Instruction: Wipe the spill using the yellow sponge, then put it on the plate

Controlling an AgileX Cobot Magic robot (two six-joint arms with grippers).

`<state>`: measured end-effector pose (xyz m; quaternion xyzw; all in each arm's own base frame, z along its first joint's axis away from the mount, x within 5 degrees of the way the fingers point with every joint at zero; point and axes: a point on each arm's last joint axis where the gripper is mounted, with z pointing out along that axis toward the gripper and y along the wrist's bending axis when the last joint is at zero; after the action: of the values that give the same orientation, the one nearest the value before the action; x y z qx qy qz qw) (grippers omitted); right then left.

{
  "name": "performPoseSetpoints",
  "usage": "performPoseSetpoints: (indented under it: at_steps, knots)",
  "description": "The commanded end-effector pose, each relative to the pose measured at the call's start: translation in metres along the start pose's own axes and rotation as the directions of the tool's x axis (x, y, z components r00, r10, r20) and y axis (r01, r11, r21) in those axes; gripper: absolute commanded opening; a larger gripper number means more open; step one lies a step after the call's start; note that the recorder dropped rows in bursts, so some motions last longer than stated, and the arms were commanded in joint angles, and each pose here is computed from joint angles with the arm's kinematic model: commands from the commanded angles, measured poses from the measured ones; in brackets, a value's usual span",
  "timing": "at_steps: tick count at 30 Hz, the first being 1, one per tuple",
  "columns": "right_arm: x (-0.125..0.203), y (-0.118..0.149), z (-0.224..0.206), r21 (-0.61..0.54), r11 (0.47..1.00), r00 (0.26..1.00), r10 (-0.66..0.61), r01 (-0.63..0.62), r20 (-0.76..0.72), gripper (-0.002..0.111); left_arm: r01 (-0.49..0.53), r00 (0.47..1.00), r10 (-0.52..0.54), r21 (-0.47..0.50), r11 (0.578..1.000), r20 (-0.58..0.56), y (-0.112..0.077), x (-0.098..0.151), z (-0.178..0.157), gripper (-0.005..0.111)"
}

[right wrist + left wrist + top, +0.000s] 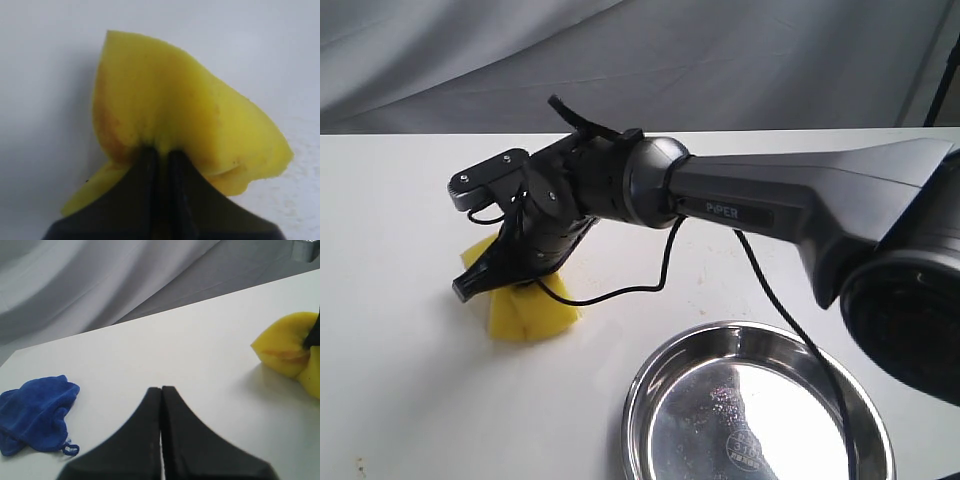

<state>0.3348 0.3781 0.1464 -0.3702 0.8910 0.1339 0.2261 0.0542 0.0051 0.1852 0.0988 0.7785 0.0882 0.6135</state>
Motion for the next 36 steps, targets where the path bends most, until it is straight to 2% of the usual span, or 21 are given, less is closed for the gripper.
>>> performPoseSetpoints:
  at_steps: [1,6,13,24,29,36]
  knots:
    - [-0.003,0.016,-0.004,-0.168,0.985,0.999,-0.02,0.025,0.03,0.0,0.001,1.0,-0.001,0.005,1.0,0.004,-0.001,0.001,0.0,0.0]
    - [-0.005,0.023,-0.006,-0.245,0.969,0.998,-0.019,0.032,0.055,0.0,0.001,1.0,-0.001,0.005,1.0,0.004,-0.001,0.001,0.0,0.0]
    - [-0.004,0.029,-0.006,-0.258,0.965,0.998,-0.037,0.049,0.05,0.0,0.001,1.0,-0.001,0.005,1.0,0.004,-0.001,0.001,0.0,0.0]
    - [-0.005,0.072,-0.009,-0.372,0.917,0.986,-0.097,0.141,0.135,0.0,0.001,1.0,-0.001,0.005,1.0,0.004,-0.001,0.001,0.0,0.0]
    - [-0.005,0.072,-0.009,-0.366,0.916,0.982,-0.118,0.164,0.146,0.0,0.001,1.0,-0.001,0.005,1.0,0.004,-0.001,0.001,0.0,0.0]
    - [-0.003,0.065,-0.007,-0.289,0.919,0.961,-0.236,0.268,0.142,0.0,0.001,1.0,-0.001,0.005,1.0,0.004,-0.001,0.001,0.0,0.0]
